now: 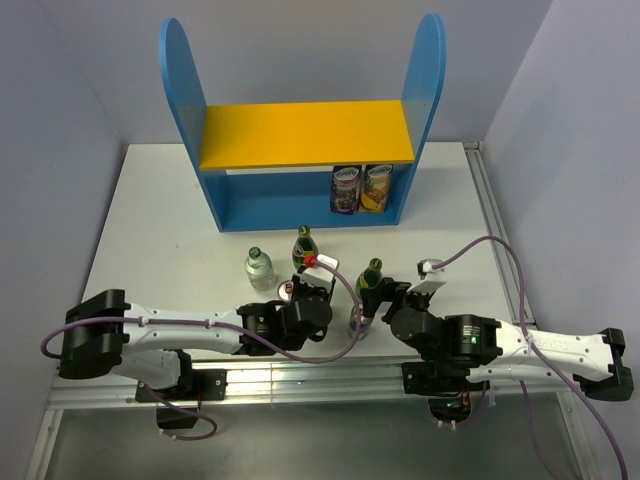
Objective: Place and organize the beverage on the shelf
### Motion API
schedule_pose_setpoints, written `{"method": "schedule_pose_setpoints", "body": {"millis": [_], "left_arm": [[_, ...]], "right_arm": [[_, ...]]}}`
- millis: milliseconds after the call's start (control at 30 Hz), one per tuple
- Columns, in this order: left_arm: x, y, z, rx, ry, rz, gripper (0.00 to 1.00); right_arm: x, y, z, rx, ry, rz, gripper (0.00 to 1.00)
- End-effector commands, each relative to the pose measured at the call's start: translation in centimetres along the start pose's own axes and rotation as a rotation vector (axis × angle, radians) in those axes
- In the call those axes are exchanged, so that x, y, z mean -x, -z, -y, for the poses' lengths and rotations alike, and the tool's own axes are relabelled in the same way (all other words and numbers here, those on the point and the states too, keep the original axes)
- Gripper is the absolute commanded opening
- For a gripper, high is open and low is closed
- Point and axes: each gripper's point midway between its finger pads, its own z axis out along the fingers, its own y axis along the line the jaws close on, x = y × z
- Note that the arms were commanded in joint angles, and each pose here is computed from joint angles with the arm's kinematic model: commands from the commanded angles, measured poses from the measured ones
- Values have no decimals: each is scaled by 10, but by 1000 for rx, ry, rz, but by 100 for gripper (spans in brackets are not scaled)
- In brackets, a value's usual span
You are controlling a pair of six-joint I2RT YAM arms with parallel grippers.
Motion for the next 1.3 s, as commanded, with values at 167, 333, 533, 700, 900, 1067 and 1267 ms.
{"method": "schedule_pose_setpoints", "body": {"millis": [167, 333, 533, 700, 900, 1067, 1267], "left_arm": [[114, 26, -11, 23, 177, 203, 0], [159, 34, -28, 43, 186, 241, 0], [239, 39, -79, 94, 239, 329, 0], [311, 44, -131, 169, 251, 424, 0], [350, 26, -166, 227, 218, 442, 0], [377, 9, -201, 293, 204, 465, 0], [390, -24, -239, 345, 200, 457, 0]], "right_arm": [[5, -1, -2, -2, -20, 28, 100], [5, -2, -1, -7, -14, 28, 100], [4, -2, 0, -11, -14, 28, 100], [5, -2, 0, -9, -18, 30, 100], [5, -1, 0, -5, -23, 29, 100], [5, -1, -1, 5, -28, 28, 100], [4, -1, -1, 8, -29, 26, 100]]}}
